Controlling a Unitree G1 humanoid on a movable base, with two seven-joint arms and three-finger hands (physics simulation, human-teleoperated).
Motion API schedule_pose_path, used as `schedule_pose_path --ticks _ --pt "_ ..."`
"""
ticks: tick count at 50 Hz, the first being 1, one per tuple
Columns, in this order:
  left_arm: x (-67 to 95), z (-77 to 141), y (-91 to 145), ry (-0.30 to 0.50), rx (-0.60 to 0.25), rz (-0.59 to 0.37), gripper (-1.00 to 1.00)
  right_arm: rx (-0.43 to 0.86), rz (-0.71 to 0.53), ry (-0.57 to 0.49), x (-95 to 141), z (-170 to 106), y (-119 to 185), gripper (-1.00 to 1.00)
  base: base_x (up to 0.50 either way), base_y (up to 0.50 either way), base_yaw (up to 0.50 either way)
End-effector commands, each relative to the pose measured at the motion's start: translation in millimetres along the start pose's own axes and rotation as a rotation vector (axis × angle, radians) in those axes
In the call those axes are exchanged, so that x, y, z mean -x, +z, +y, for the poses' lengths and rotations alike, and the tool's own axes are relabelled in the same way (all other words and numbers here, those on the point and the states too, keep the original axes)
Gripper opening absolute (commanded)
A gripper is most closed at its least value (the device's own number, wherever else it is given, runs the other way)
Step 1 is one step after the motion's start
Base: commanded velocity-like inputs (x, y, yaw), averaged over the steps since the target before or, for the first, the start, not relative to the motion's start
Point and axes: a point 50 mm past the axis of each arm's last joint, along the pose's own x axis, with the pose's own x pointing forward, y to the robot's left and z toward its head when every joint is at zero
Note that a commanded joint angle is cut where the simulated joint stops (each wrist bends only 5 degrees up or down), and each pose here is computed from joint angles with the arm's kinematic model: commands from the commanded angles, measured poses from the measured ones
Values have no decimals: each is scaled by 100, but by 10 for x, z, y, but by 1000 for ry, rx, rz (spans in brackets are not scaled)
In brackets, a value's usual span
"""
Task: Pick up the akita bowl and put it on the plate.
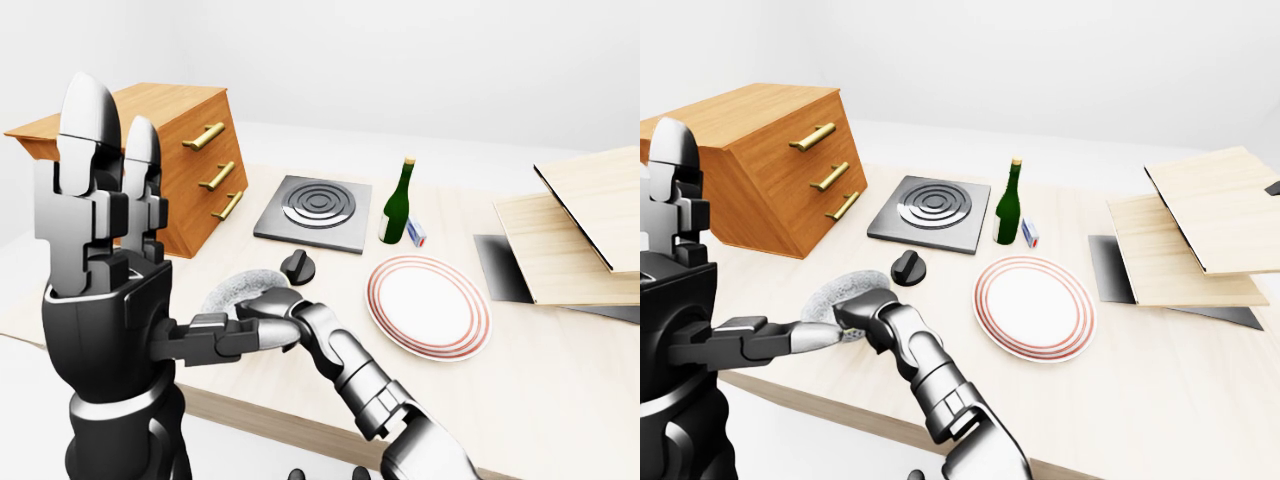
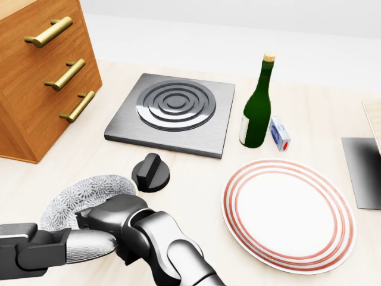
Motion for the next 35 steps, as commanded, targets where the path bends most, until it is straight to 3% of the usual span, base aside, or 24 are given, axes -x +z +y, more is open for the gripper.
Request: schedule_pose_path --ticks 1,8,17,27,35 --pt "4 -20 -52 -3 10 24 94 16 -14 -1 120 24 75 -100 0 0 0" --pt "15 -23 -88 -2 16 44 94 -4 -57 -35 282 -234 113 -100 0 0 0" --pt "12 -36 -129 -4 21 60 94 -38 -177 -342 809 -667 172 -100 0 0 0" --pt "3 -34 -114 -2 18 50 95 -59 -277 -515 1259 -775 156 -100 0 0 0" --pt "-3 -32 -79 -2 14 33 94 -90 -223 -468 1228 -721 -103 -100 0 0 0"
